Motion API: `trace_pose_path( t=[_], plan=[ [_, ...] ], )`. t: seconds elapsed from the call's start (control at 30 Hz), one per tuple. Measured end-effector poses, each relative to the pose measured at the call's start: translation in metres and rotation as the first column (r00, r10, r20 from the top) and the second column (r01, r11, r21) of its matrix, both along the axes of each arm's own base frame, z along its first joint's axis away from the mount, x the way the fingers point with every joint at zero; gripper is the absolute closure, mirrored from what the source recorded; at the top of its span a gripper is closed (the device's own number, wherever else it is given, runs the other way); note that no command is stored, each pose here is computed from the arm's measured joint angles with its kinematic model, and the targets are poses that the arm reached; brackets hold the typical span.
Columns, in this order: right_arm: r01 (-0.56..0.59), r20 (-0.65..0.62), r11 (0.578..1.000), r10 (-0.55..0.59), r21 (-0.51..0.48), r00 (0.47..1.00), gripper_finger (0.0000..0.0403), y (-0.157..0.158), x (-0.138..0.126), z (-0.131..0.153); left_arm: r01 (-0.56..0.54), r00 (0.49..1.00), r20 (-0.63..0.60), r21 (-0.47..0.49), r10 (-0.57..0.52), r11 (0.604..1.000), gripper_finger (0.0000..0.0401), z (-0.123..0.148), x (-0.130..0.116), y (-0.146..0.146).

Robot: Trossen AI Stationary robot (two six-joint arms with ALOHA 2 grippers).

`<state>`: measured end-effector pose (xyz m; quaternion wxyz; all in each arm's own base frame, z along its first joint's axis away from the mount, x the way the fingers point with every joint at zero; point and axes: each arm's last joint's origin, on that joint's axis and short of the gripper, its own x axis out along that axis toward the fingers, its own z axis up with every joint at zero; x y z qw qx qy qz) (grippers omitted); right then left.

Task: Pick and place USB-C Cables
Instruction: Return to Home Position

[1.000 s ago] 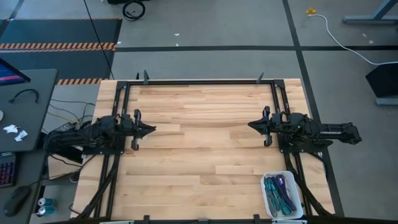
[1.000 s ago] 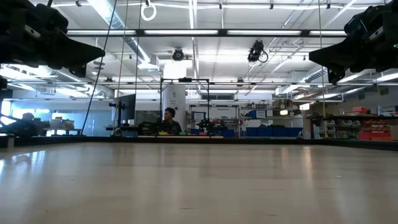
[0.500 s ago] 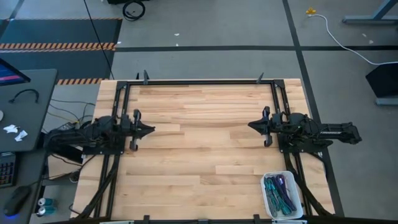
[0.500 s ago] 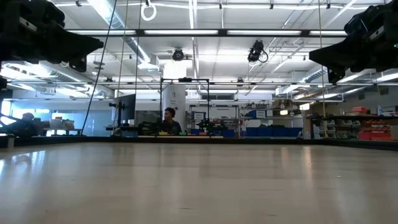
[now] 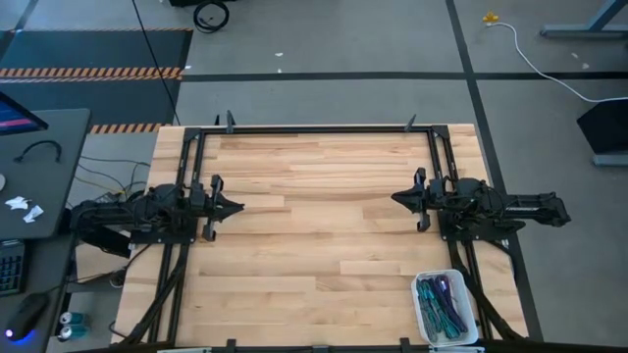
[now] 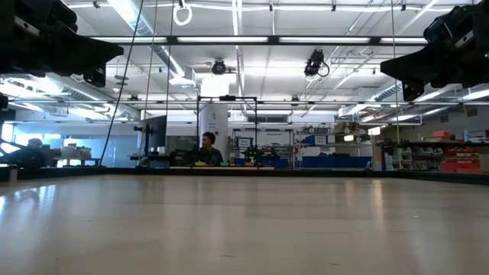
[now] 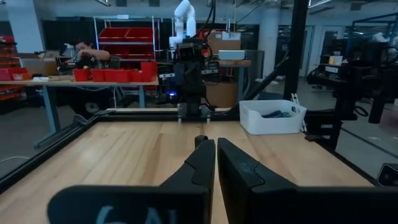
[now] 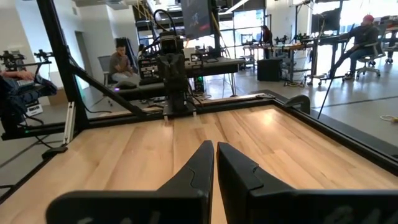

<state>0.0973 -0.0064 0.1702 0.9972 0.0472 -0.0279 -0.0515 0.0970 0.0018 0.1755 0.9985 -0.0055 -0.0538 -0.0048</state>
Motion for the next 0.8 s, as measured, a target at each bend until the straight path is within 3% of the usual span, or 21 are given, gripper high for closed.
trace_pose_path(
  t=[0.8],
  plan=[
    [0.002,0.000,1.000,-0.002,0.000,1.000,0.0376,-0.0001,0.0000,0.0000,0.000,1.000,0.000,0.000,0.000,1.000,0.0374,0.0000,0.0001,0.0000]
  ],
)
